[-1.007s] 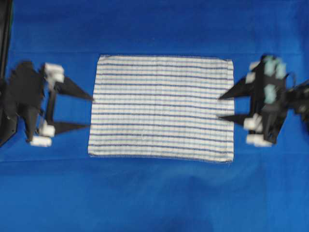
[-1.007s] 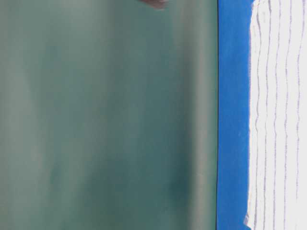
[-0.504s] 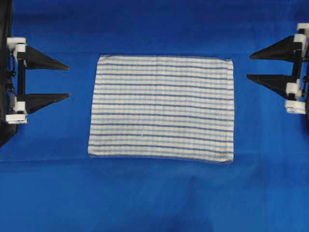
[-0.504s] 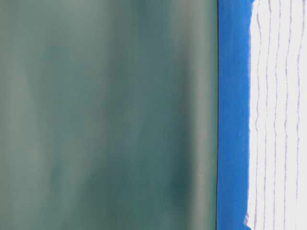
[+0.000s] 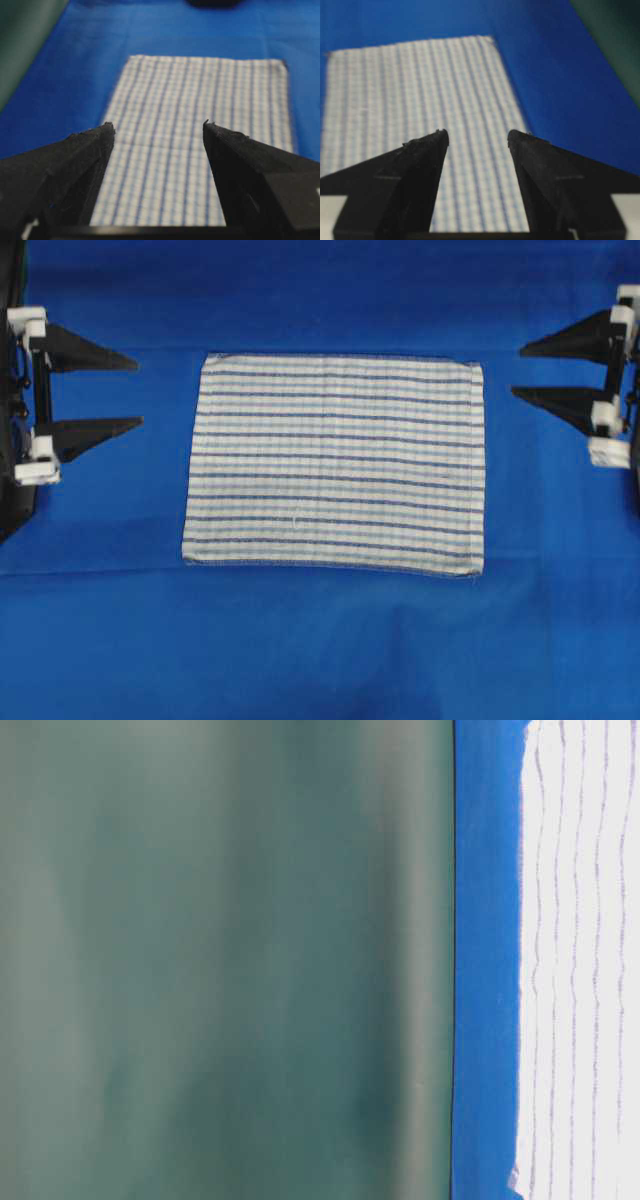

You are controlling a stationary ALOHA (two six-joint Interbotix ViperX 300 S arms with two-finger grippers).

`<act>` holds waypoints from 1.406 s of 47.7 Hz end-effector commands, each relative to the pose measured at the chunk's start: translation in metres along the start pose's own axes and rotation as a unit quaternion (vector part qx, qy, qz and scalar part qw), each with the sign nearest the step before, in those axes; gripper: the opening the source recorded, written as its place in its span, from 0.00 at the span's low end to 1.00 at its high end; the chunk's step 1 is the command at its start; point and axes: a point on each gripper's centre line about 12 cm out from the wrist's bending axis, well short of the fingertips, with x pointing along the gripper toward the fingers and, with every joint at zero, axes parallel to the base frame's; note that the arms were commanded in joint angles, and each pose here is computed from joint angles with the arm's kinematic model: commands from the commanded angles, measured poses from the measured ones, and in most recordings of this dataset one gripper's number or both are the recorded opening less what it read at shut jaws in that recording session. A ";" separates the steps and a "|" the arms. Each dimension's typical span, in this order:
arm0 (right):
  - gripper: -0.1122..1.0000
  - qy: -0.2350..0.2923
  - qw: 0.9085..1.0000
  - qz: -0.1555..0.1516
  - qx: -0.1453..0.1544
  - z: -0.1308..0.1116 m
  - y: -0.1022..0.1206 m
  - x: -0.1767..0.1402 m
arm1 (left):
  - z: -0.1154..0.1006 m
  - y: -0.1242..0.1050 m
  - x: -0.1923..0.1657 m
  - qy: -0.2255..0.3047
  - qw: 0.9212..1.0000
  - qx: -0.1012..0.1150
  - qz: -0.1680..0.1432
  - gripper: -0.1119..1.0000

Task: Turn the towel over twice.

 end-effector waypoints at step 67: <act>0.62 0.269 0.953 -0.090 0.105 -0.149 -0.086 0.128 | -0.184 0.078 0.107 0.283 0.950 -0.046 0.125 0.70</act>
